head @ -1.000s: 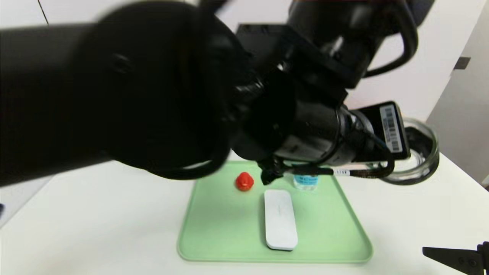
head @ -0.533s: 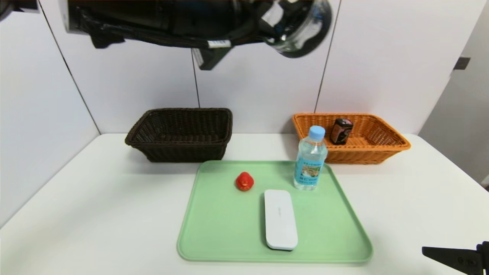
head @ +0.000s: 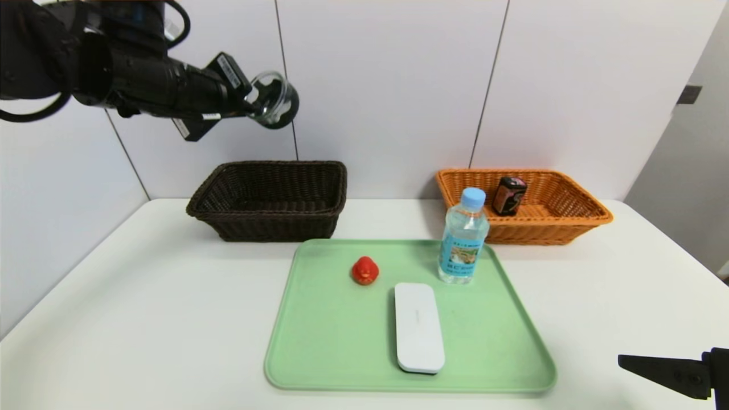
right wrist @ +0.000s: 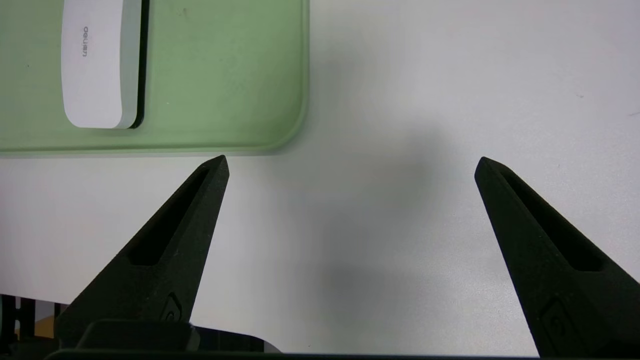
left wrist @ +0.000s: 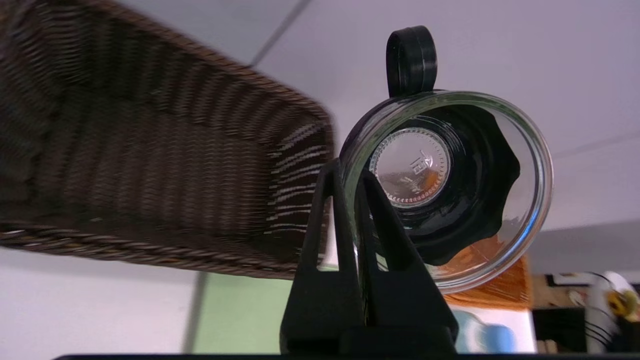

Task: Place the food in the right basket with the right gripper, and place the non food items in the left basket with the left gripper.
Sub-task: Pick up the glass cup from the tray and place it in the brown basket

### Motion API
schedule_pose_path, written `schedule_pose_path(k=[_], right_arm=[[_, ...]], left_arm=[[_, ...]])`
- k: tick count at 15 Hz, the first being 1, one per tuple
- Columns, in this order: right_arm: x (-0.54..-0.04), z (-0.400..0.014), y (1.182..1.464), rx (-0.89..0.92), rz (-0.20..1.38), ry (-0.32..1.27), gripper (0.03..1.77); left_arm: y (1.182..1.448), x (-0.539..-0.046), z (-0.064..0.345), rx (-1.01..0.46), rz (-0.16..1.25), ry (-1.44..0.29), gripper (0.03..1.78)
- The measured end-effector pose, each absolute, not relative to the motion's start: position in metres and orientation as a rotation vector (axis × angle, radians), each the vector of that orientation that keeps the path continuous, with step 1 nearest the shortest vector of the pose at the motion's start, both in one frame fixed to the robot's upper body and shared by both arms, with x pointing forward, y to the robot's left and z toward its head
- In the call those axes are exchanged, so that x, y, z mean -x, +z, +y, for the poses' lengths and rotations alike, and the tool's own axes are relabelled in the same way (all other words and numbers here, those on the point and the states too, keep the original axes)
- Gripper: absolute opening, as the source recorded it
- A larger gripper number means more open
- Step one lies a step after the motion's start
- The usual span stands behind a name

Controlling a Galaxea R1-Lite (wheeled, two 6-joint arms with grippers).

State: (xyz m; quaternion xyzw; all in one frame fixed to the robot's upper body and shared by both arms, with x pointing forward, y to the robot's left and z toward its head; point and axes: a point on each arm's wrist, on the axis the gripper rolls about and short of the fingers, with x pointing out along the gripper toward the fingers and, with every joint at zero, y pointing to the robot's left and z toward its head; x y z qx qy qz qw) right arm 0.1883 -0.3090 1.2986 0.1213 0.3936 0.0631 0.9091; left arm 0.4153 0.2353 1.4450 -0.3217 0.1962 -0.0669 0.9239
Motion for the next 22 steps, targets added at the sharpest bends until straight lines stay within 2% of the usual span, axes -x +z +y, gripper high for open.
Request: schedule_pose_path(k=[4, 8, 15, 21, 22], right_arm=[[-0.188, -0.309, 1.296, -0.249, 0.823, 0.125, 1.71], [-0.187, -0.309, 1.295, -0.249, 0.825, 0.125, 1.71], [-0.187, -0.309, 1.292, -0.247, 0.836, 0.123, 1.71], [-0.186, -0.31, 1.291, -0.247, 0.836, 0.122, 1.71], [-0.186, -0.31, 1.291, -0.246, 0.837, 0.121, 1.71]], left_arm=[[1.393, -0.456, 0.256, 0.647, 0.521, 0.007, 0.08], [1.362, -0.485, 0.265, 0.638, 0.575, 0.066, 0.08], [1.331, -0.52, 0.267, 0.638, 0.613, 0.103, 0.08], [1.311, -0.53, 0.266, 0.619, 0.658, 0.136, 0.08], [1.31, -0.53, 0.265, 0.611, 0.661, 0.142, 0.13]])
